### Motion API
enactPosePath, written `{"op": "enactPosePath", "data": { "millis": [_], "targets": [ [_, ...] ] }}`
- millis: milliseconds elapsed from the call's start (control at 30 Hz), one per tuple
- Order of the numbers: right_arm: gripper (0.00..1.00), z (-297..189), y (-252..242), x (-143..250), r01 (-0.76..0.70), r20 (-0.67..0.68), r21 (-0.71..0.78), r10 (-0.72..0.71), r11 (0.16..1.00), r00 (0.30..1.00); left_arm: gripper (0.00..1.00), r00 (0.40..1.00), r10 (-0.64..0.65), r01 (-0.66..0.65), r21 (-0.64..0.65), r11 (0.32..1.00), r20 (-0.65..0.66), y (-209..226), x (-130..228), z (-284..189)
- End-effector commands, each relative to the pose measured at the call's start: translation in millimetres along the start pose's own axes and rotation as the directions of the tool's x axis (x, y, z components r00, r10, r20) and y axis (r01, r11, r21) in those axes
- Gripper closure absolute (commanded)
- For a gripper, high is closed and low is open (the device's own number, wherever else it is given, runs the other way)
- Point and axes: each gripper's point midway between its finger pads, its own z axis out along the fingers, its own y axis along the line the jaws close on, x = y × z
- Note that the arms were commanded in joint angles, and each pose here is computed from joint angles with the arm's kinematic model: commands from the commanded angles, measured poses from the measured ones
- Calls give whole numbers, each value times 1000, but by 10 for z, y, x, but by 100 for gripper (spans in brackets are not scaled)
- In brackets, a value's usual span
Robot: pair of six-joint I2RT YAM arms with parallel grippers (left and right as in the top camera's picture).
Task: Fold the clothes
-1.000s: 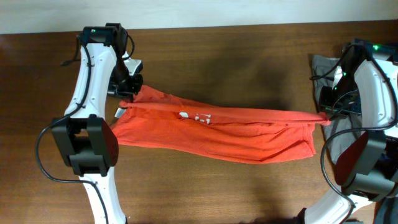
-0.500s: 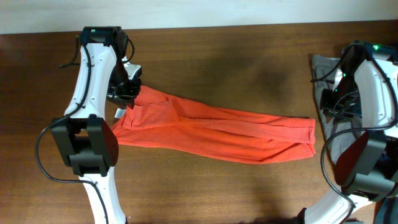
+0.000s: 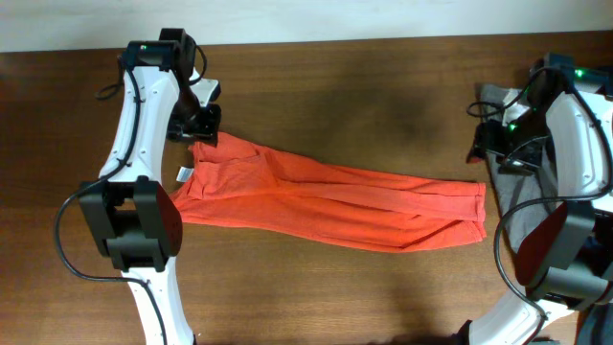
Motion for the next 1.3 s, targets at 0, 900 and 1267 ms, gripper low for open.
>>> {"op": "enactPosePath", "data": {
  "millis": [0, 900, 1267],
  "targets": [
    [23, 29, 89, -10, 4, 11, -72, -3, 997, 1000, 59, 1000, 8, -9, 31, 999, 30, -64, 4, -112],
    [83, 1299, 41, 869, -110, -151, -472, 42, 875, 988, 51, 999, 6, -8, 26, 1000, 54, -51, -54, -114],
    [96, 626, -545, 606, -182, -28, -209, 180, 961, 983, 52, 999, -31, 30, 30, 999, 29, 90, 32, -125]
  ]
}}
